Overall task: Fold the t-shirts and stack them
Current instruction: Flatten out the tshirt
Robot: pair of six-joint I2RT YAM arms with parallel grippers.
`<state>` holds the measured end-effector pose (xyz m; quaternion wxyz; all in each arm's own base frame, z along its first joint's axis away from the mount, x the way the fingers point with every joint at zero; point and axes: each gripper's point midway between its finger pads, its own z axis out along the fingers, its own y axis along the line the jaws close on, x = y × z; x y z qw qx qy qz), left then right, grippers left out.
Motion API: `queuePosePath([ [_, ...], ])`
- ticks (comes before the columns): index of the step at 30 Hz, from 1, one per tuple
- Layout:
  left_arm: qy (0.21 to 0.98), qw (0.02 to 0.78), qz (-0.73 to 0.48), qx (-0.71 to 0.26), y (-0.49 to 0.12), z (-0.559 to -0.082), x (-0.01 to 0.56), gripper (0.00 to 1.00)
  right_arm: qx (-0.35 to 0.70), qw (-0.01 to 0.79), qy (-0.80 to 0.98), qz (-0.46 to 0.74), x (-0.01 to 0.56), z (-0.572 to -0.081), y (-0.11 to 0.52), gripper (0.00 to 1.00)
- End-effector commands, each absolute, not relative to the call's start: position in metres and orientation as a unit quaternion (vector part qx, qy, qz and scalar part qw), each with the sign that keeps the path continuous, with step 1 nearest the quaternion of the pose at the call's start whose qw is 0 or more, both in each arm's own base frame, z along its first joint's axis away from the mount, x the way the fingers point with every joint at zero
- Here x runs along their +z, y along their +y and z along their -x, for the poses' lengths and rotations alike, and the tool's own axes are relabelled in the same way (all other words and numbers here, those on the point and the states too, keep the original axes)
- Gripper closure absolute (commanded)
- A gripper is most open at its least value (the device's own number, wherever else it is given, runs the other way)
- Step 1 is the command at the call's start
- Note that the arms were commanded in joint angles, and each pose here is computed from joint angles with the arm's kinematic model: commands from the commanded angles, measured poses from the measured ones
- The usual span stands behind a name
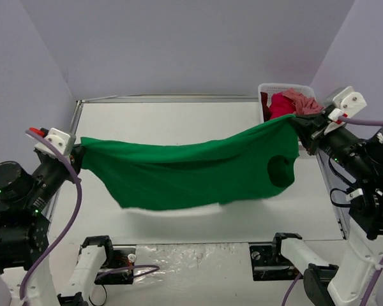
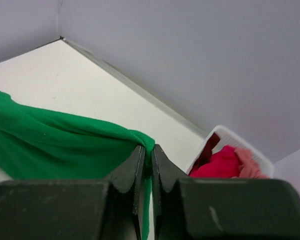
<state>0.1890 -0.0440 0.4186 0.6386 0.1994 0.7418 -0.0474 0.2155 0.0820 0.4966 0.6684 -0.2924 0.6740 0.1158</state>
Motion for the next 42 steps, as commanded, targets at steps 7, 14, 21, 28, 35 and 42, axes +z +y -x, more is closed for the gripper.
queuePosePath([
  [7, 0.761, 0.615, -0.203, -0.03, -0.026, -0.293, 0.402, 0.98, 0.104, 0.616, 0.726, 0.287, 0.454, -0.347, 0.063, 1.0],
  [14, 0.808, 0.552, -0.205, -0.031, -0.007, -0.419, 0.324, 0.98, 0.123, 0.576, 0.764, 0.264, 0.395, -0.465, 0.055, 1.0],
  [21, 0.875, 0.422, -0.235, -0.015, -0.004, -0.537, 0.185, 0.43, 0.106, 0.43, 0.869, 0.221, 0.206, -0.567, 0.051, 0.1],
  [28, 0.891, 0.405, -0.207, 0.013, 0.004, -0.547, 0.159, 0.06, 0.105, 0.393, 0.877, 0.257, 0.177, -0.536, 0.075, 0.04],
  [35, 0.871, 0.438, -0.222, -0.01, -0.013, -0.45, 0.2, 0.06, 0.118, 0.398, 0.863, 0.288, 0.202, -0.469, 0.087, 0.05],
  [42, 0.866, 0.449, -0.216, -0.037, -0.019, -0.354, 0.22, 0.06, 0.145, 0.367, 0.867, 0.305, 0.176, -0.462, 0.114, 0.65],
])
